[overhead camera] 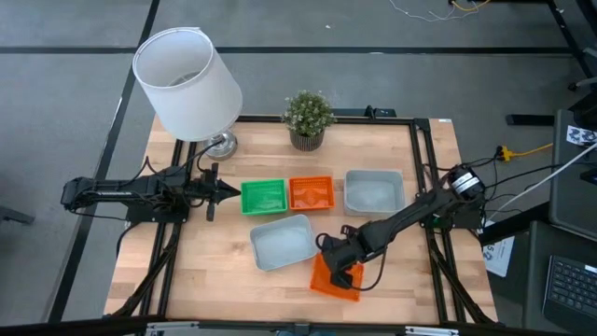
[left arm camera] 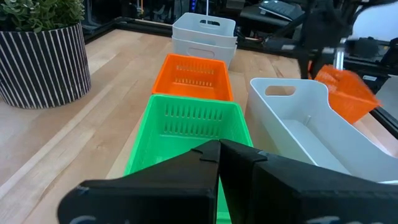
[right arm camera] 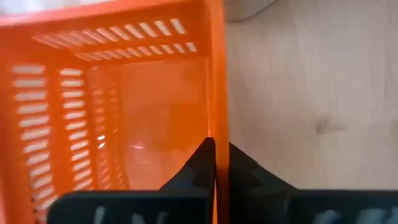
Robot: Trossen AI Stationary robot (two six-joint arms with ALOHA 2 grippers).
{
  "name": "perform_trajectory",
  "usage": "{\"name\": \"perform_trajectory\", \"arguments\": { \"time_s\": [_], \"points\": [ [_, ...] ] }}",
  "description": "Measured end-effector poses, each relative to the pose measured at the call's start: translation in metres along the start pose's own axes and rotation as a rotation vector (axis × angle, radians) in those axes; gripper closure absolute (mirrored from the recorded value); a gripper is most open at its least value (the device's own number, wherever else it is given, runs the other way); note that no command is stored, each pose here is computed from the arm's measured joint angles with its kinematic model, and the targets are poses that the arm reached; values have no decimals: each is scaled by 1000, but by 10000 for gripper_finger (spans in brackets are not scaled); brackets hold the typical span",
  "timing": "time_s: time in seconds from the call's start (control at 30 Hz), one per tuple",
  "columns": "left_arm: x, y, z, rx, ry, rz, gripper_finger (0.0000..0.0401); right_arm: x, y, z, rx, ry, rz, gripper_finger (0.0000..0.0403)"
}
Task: Stack baskets by color
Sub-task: Stack the bottom orange bin on the top of the orange bins
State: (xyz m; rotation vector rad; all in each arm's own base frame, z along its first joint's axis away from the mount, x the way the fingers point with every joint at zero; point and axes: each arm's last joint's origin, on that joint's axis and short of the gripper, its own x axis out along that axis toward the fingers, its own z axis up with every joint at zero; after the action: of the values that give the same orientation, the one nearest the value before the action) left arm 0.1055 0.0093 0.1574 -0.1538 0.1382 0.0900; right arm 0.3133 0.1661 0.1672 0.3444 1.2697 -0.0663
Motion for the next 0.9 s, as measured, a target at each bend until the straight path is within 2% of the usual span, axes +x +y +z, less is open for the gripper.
{"name": "perform_trajectory", "arguments": {
  "time_s": [0.13, 0.27, 0.37, 0.5, 0.6, 0.73, 0.9],
  "points": [
    [0, 0, 0, 0, 0, 0, 401, -28, 5, 3, 21, 70, 50, 399],
    [0, 0, 0, 0, 0, 0, 401, -68, 12, 11, -10, 104, 18, 401],
    [0, 0, 0, 0, 0, 0, 401, -97, 11, 27, -122, 5, -121, 401],
    [0, 0, 0, 0, 0, 0, 401, -127, -7, 58, -267, -212, -406, 402],
    [0, 0, 0, 0, 0, 0, 401, -142, -32, 86, -324, -264, -492, 402],
    [0, 0, 0, 0, 0, 0, 401, -150, -82, 126, -355, -298, -467, 402],
    [0, 0, 0, 0, 0, 0, 401, -155, -150, 153, -367, -298, -240, 403]
  ]
}}
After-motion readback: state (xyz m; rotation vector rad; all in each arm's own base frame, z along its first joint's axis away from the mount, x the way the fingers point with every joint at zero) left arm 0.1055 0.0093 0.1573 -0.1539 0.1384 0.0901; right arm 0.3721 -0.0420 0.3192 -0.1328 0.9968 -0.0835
